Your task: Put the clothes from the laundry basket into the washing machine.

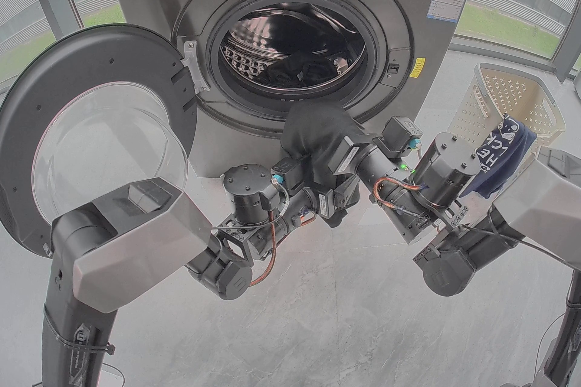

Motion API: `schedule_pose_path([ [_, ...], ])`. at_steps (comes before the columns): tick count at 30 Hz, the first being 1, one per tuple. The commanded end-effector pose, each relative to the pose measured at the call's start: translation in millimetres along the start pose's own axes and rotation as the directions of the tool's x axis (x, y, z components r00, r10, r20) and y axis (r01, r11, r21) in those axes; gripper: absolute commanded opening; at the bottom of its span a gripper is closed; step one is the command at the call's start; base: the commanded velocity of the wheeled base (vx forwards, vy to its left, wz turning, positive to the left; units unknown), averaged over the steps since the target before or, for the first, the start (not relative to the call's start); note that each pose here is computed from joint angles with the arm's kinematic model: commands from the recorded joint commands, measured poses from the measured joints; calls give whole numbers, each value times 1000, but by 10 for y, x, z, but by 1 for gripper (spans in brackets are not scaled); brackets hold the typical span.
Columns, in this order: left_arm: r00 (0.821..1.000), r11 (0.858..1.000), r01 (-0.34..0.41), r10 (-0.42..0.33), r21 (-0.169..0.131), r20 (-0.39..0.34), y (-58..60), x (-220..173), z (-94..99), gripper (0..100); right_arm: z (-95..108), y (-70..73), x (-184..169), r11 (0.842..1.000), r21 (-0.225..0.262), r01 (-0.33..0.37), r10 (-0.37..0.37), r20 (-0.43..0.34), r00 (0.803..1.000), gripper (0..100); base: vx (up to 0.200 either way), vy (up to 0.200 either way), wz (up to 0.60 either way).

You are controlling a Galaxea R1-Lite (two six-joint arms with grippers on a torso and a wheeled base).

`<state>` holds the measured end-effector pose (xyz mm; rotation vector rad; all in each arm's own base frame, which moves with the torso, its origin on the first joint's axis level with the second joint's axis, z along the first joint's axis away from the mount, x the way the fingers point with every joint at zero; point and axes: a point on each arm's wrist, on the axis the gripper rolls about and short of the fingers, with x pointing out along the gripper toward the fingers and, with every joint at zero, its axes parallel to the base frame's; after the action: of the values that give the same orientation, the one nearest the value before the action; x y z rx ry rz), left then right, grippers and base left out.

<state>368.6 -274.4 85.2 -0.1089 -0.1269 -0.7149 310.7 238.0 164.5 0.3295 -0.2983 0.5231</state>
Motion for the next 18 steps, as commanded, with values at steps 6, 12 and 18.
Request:
schedule_pose_path([
  [6,997,997,-81,80,8,3,118,123,-216,100,117,82,-91,1000,9,-19,19,6,1000,0,0,0,0],
  [12,996,996,-91,91,10,4,149,117,-233,0,117,82,-91,1000,12,-20,19,6,1000,0,0,0,0],
  [18,994,994,-111,111,9,24,243,112,-204,0,133,12,-101,1000,5,-3,3,8,1000,0,0,0,0],
])
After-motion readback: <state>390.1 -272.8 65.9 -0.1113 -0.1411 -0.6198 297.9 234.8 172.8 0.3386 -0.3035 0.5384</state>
